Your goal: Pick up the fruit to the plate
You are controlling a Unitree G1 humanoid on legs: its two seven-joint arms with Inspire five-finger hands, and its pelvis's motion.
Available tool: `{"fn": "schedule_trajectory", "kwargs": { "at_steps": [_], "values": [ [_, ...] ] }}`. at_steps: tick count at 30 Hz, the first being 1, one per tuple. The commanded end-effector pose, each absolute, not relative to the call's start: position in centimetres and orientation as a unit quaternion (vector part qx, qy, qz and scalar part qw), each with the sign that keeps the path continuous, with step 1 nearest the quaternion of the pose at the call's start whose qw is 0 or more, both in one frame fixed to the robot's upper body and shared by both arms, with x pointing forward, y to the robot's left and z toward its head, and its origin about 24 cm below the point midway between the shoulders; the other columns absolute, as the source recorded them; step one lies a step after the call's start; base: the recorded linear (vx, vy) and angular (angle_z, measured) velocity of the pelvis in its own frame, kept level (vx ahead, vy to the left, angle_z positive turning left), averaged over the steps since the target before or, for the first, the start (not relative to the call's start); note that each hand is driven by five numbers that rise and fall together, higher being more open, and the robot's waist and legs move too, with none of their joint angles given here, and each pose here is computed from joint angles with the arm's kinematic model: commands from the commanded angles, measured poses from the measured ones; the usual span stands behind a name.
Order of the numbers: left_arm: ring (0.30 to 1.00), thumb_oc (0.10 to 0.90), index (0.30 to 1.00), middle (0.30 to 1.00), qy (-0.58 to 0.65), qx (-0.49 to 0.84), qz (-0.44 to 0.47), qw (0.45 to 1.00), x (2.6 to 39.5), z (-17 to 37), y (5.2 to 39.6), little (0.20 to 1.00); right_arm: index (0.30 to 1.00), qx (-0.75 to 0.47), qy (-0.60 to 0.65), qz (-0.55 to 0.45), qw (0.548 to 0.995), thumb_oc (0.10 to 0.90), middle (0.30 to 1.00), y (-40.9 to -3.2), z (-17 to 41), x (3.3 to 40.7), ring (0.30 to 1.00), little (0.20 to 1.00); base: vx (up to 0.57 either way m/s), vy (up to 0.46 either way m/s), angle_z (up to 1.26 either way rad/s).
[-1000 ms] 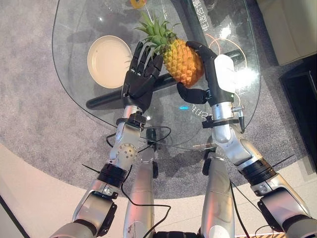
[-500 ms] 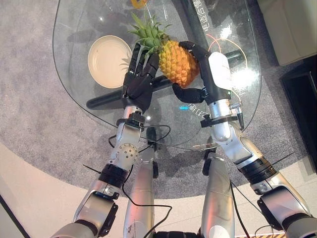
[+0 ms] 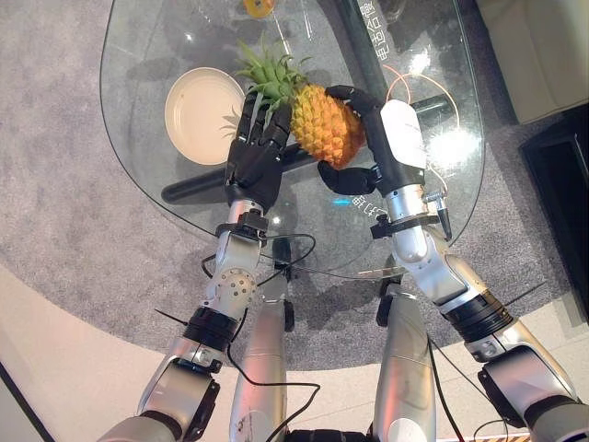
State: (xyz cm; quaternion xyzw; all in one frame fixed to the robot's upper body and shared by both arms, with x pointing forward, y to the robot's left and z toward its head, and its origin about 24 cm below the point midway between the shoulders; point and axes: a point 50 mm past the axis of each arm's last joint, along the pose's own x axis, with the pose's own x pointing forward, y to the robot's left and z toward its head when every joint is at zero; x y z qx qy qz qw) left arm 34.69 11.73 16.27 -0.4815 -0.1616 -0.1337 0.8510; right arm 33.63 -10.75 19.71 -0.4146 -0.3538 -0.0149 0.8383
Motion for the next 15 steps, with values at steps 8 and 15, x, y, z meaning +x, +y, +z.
{"fn": "schedule_trajectory", "kwargs": {
  "at_steps": [8, 15],
  "values": [
    [0.9, 0.8, 0.9, 0.9, -0.318, -0.482, -0.284, 0.765, 32.03, 25.11, 8.97, 0.9, 0.3, -0.379, -0.545, 0.119, 0.738, 0.1, 0.3, -3.32, 25.71, 28.8, 0.3, 0.2, 0.0, 0.0, 0.0],
    [0.9, 0.8, 0.9, 0.9, -0.316, -0.483, -0.285, 0.766, 31.91, 25.15, 8.78, 0.9, 0.3, -0.385, -0.551, 0.13, 0.729, 0.1, 0.3, -2.99, 25.82, 28.59, 0.3, 0.2, 0.0, 0.0, 0.0]
  ]
}}
